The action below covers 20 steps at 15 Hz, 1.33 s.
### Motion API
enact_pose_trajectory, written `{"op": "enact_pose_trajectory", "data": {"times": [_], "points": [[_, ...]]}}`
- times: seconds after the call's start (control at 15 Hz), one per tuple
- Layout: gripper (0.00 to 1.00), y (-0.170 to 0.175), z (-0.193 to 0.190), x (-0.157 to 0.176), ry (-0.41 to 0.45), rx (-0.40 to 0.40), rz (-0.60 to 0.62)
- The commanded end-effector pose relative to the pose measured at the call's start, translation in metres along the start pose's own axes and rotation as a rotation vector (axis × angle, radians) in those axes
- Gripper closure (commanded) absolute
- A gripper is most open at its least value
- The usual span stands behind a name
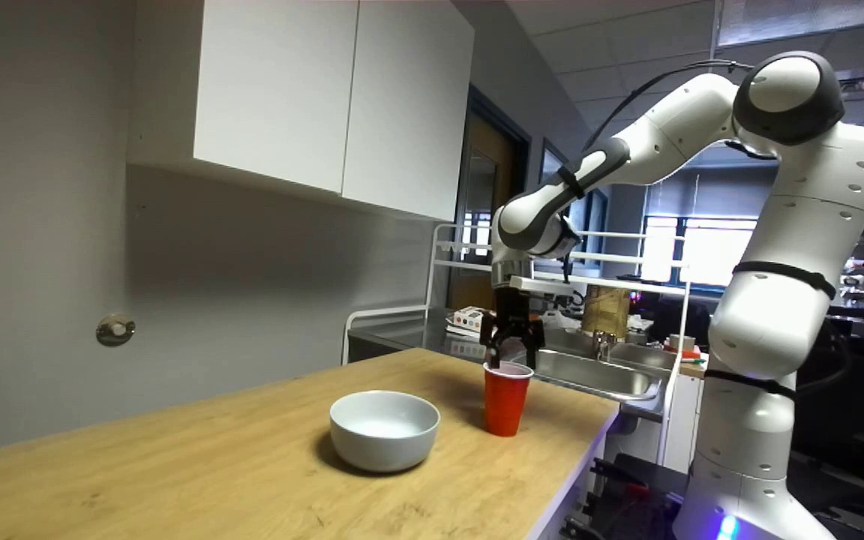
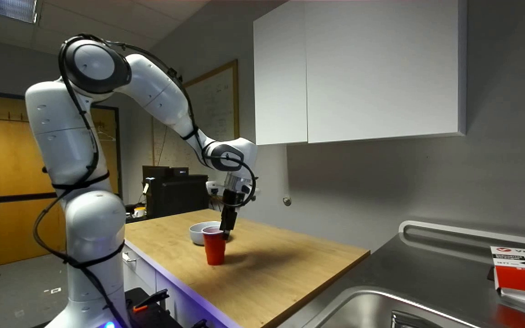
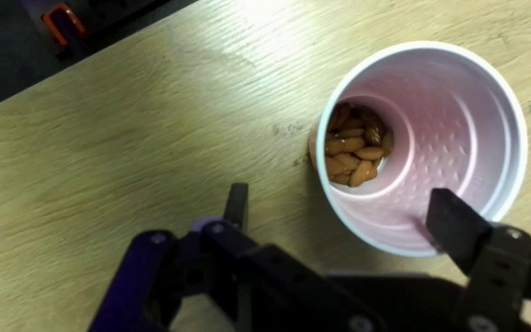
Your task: Pour the contents of the cup into the bowl
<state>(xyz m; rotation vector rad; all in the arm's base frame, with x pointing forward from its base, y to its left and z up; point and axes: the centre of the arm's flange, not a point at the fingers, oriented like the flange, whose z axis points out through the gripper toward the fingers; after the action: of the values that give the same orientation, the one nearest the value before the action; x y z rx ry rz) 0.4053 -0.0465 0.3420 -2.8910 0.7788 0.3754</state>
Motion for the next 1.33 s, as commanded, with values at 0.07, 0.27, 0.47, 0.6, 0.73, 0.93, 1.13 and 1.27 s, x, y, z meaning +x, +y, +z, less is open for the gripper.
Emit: {"op": "enact_pose_trajectory", "data": {"times": [0.07,0.27,0.47,0.6,0.73,0.93,1.13,1.27], "points": [[0.0,0.013,0.026,0.012,-0.043,0.032,0.057],[0.33,0.018,0.032,0.017,-0.05,0.037,0.092],[0.58,0.019,0.028,0.019,-0.043,0.031,0.1],[0.71,0.018,0.025,0.019,-0.038,0.025,0.101],[0.86,0.016,0.019,0.019,-0.028,0.018,0.104],[0.98,0.015,0.007,0.021,-0.01,0.013,0.114],[0.97,0.008,-0.012,0.019,0.021,-0.019,0.131],[0.95,-0.004,-0.035,0.013,0.072,-0.052,0.128]]}}
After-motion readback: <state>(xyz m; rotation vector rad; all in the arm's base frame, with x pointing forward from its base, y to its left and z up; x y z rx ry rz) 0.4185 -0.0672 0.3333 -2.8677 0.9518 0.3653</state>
